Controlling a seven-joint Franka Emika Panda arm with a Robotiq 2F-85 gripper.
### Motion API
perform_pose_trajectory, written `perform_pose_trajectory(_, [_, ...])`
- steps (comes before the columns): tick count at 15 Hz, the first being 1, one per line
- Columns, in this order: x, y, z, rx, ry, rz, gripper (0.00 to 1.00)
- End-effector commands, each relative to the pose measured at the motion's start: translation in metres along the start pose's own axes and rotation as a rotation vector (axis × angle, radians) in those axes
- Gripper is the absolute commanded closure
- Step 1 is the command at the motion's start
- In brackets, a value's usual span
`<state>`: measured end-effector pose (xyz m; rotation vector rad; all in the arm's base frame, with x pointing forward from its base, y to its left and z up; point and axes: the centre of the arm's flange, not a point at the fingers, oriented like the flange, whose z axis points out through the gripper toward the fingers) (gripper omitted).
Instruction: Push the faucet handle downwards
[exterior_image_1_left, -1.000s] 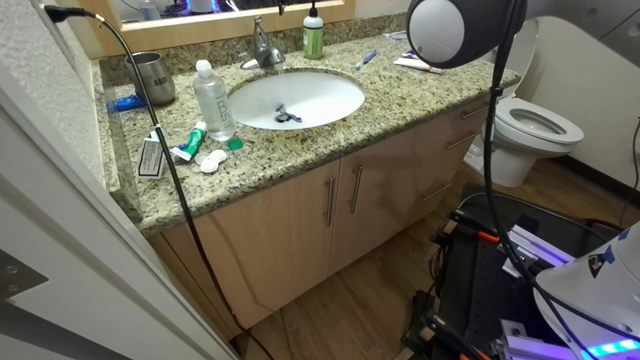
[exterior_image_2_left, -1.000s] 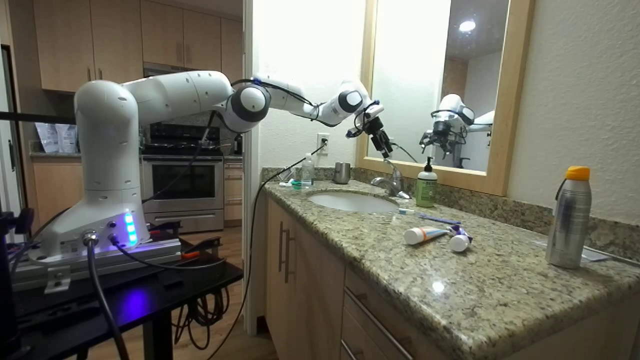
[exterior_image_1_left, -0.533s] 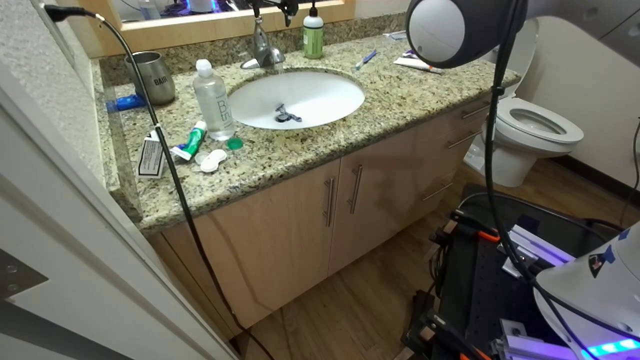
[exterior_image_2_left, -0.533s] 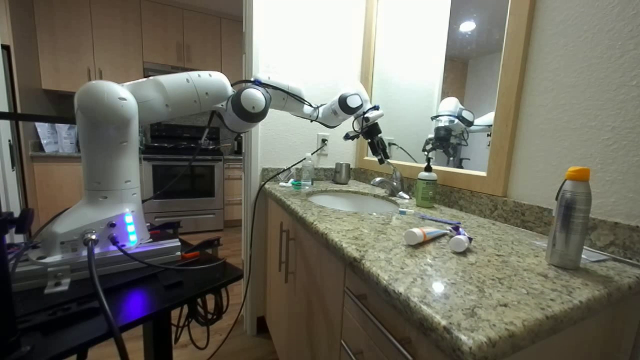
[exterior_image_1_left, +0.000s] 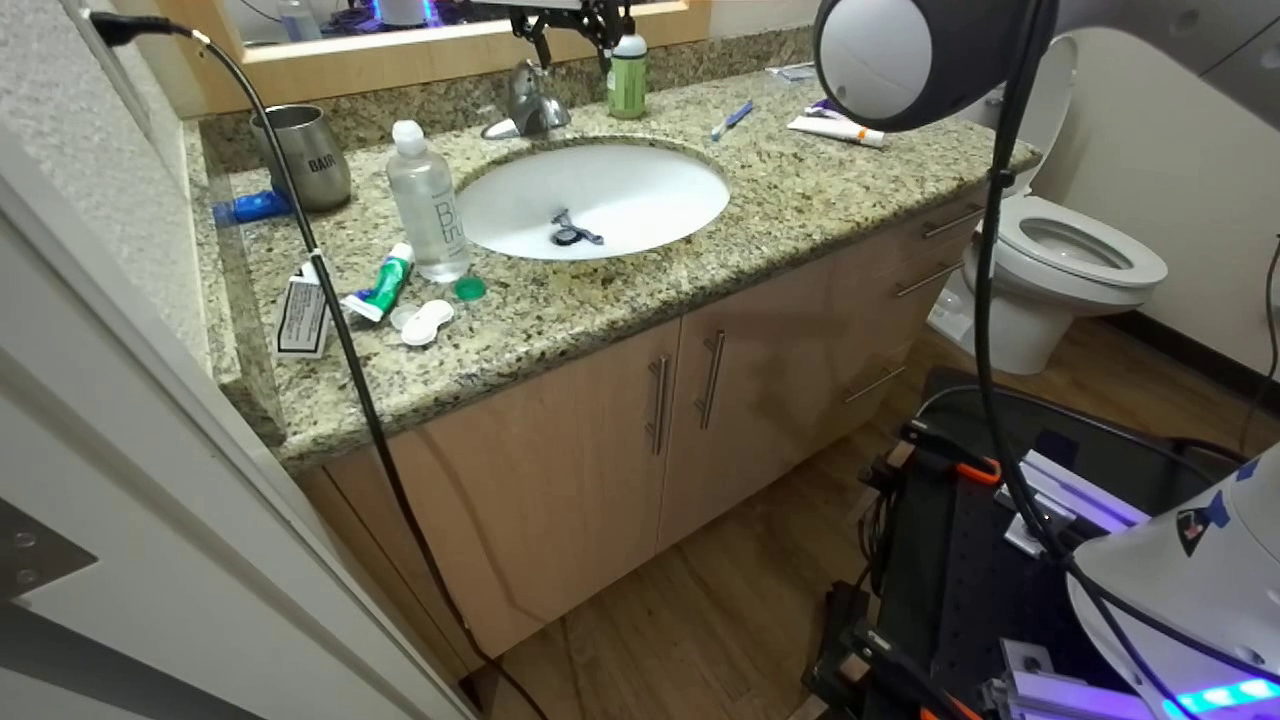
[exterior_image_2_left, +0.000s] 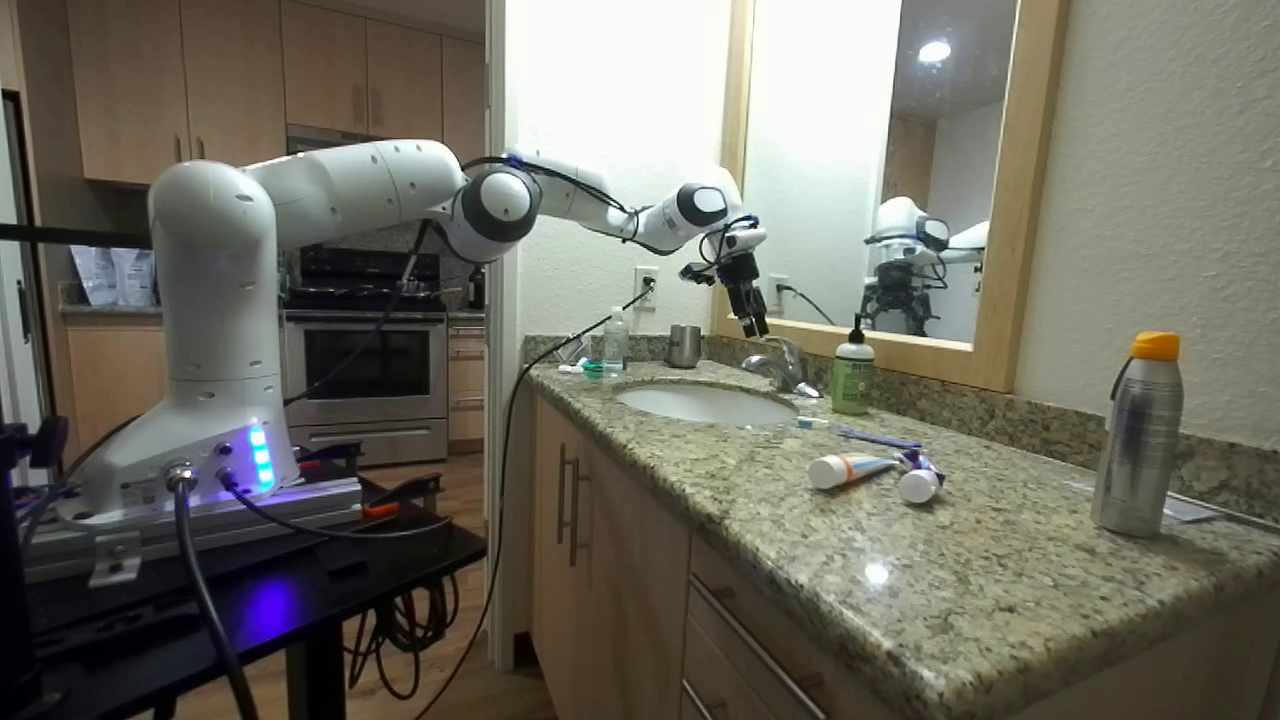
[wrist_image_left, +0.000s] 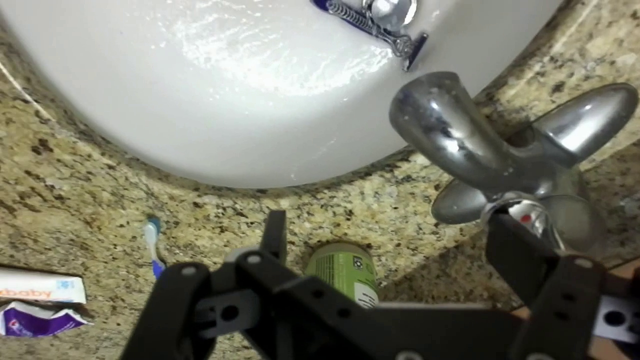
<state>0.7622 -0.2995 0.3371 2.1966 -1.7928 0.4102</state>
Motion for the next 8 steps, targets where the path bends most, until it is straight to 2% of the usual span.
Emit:
perform_pose_trajectory(1, [0.019,-0.026,0.021,-0.156,-0.072,-0.034,0.00])
perform_pose_trajectory(3, [0.013,-0.020,0.031,-0.236,-0.118,-0.045,0.00])
perform_pose_trajectory(5, [0.008,-0.013,0.036,-0.287,-0.128,-0.026,0.00])
perform_pose_trajectory(6, [0.005,-0.009,0.033,-0.299,-0.129,-0.031,0.00])
perform_pose_trajectory(7, [-0.020,0.029,0.035,-0.261,-0.133,-0.021,0.00])
perform_pose_trajectory(8, [-0.021,0.030,0.033,-0.274,-0.136,-0.021,0.00])
